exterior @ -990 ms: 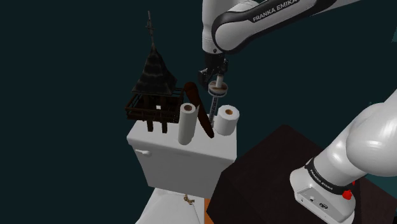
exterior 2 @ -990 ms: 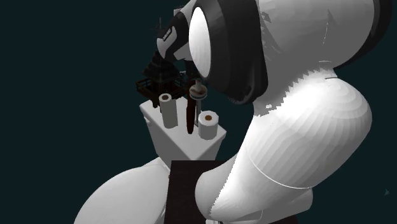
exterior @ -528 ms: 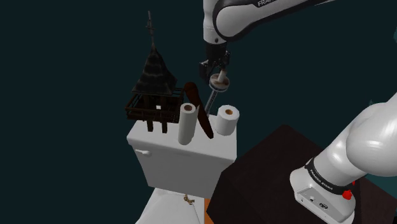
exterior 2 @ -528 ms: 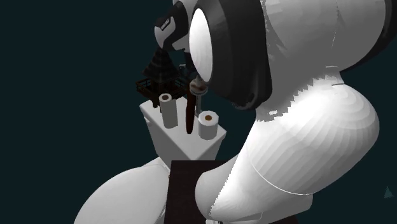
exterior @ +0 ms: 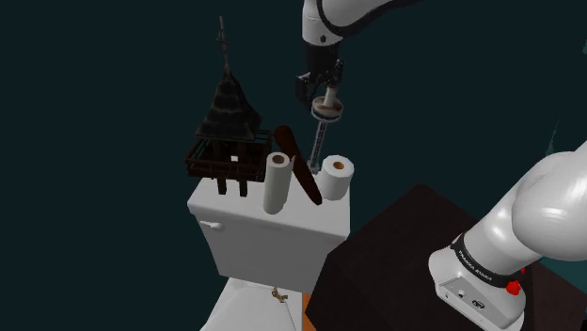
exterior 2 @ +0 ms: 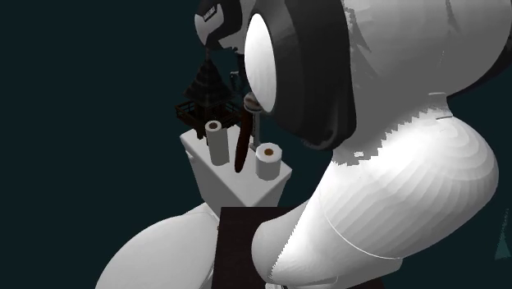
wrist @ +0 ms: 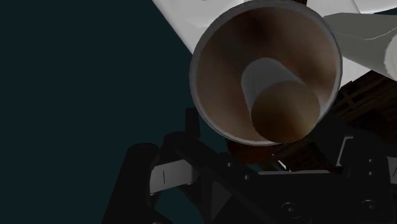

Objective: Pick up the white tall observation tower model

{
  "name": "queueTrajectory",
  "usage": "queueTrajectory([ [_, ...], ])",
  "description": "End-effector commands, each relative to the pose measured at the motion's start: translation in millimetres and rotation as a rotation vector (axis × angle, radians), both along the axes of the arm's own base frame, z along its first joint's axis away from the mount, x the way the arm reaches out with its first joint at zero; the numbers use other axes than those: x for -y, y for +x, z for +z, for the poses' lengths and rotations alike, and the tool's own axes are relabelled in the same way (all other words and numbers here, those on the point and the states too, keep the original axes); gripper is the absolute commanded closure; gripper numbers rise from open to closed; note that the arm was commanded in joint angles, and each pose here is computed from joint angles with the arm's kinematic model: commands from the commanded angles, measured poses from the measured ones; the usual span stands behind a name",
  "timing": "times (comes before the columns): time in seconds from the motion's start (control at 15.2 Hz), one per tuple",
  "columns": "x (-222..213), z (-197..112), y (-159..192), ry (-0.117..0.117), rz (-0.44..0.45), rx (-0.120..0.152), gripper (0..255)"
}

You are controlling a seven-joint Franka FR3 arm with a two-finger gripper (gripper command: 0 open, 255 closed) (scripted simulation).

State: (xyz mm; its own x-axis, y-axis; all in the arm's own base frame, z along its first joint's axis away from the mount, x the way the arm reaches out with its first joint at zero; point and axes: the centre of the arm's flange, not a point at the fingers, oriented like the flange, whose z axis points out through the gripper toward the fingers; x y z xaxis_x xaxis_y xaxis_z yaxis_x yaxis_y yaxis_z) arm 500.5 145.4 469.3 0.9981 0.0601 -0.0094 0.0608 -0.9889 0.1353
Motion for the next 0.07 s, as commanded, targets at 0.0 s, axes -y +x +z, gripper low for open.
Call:
queueTrajectory([
  [0.0,0.3,3.6,-0.6,0.0,0.0,0.0,255],
])
